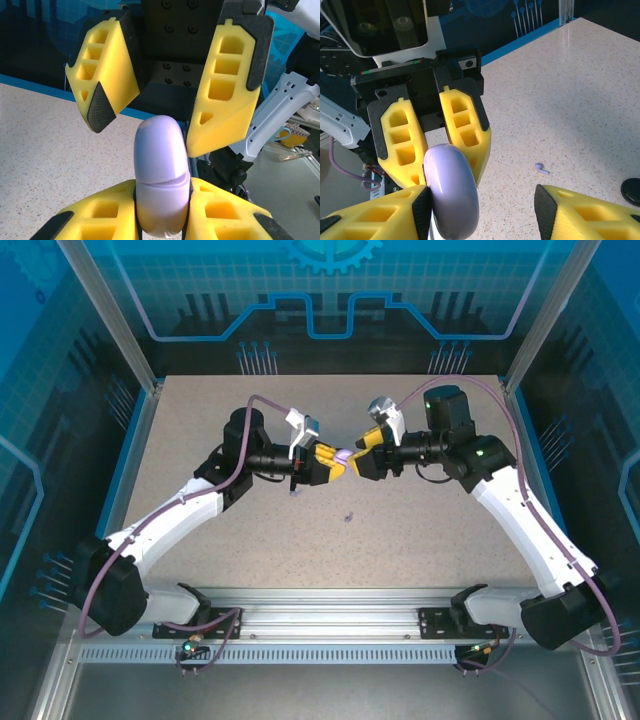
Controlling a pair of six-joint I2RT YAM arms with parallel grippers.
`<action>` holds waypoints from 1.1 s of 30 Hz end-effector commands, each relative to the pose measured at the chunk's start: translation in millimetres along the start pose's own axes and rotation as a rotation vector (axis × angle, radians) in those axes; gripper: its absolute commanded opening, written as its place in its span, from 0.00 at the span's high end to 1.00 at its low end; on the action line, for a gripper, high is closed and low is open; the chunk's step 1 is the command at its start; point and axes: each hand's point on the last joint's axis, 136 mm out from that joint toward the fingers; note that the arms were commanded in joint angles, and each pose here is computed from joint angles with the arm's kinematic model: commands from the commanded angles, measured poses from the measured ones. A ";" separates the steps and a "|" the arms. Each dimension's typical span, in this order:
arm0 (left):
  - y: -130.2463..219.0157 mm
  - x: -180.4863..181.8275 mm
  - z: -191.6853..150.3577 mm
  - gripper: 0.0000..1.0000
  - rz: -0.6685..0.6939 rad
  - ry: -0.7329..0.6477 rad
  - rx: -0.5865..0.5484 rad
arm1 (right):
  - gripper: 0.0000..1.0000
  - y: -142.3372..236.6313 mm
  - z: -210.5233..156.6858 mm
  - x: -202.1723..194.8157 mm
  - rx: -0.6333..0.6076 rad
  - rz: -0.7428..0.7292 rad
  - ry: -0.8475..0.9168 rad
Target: Insert the wireless bluetooth earbuds into the charging case
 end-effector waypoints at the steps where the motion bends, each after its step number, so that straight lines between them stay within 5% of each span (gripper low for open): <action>1: 2.1 -28.5 2.6 0.93 -0.076 -0.096 0.000 | 0.41 9.4 11.5 -14.5 -0.030 -0.103 0.011; 24: -2.1 -4.9 -5.7 0.95 -0.008 -0.090 -0.041 | 0.38 27.3 9.5 -20.3 -0.073 -0.186 -0.013; 33: 9.9 14.6 -11.7 0.96 0.041 -0.036 -0.107 | 0.36 34.8 -44.2 -69.7 0.048 -0.390 -0.194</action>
Point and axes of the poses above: each hand's point on the last joint's axis, 136 mm out from that joint toward the fingers, its own y axis back along the fingers, its own x axis along the line the jaws close on, z = x × y, and after that the axes turned 8 degrees about y, right-handed
